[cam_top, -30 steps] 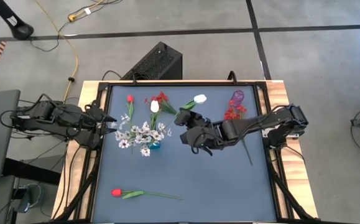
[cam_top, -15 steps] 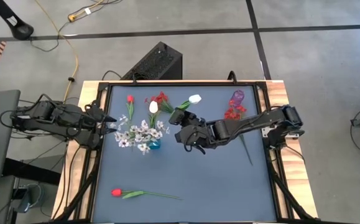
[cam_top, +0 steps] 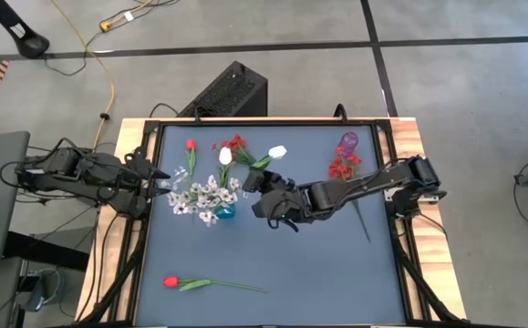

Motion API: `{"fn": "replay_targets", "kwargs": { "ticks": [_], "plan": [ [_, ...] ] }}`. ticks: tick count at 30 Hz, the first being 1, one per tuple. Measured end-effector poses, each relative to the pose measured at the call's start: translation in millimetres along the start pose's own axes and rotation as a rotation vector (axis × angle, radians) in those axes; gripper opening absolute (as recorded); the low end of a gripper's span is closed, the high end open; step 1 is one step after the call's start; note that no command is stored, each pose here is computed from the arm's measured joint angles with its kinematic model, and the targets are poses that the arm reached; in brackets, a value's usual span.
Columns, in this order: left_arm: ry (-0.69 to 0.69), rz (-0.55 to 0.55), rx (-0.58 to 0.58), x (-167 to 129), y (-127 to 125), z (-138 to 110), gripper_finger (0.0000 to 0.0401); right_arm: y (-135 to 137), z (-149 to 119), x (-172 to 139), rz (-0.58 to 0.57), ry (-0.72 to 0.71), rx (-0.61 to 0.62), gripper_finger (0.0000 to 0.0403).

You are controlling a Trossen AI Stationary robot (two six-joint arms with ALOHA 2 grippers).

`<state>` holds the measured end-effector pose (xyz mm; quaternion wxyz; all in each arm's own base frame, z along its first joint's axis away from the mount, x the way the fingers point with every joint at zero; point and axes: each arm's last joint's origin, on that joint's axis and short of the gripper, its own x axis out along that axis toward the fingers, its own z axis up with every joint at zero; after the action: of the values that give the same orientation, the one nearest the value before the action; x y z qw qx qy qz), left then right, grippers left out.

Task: Sort flowers into vase by color
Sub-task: Put the white flower into the blue vase

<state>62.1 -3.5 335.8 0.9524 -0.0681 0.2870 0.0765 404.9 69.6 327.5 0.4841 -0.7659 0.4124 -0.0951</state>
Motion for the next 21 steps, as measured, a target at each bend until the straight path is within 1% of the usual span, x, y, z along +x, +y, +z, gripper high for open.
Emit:
{"fn": "replay_targets", "kwargs": {
  "ticks": [5, 11, 15, 19, 21],
  "plan": [
    [0.000, 0.000, 0.000, 0.0, 0.0, 0.0, 0.0190, 0.0, 2.3, 0.3, -0.009, -0.086, -0.014, 0.0029],
    [0.033, 0.004, 0.008, 8.9, -0.6, -6.5, 0.0190, 0.6, 2.9, 0.5, -0.006, -0.108, -0.007, 0.0040],
    [0.059, 0.010, 0.014, 14.7, -0.8, -11.4, 0.0190, 0.7, 3.3, 1.1, -0.007, -0.135, -0.002, 0.0059],
    [0.038, 0.002, 0.013, 14.8, -1.5, -9.4, 0.0190, 1.0, 3.3, 1.2, -0.005, -0.138, 0.001, 0.0087],
    [0.032, -0.014, 0.019, 14.8, -2.1, -8.6, 0.0190, 1.0, 3.7, 1.0, -0.004, -0.149, 0.027, 0.0105]
  ]
}}
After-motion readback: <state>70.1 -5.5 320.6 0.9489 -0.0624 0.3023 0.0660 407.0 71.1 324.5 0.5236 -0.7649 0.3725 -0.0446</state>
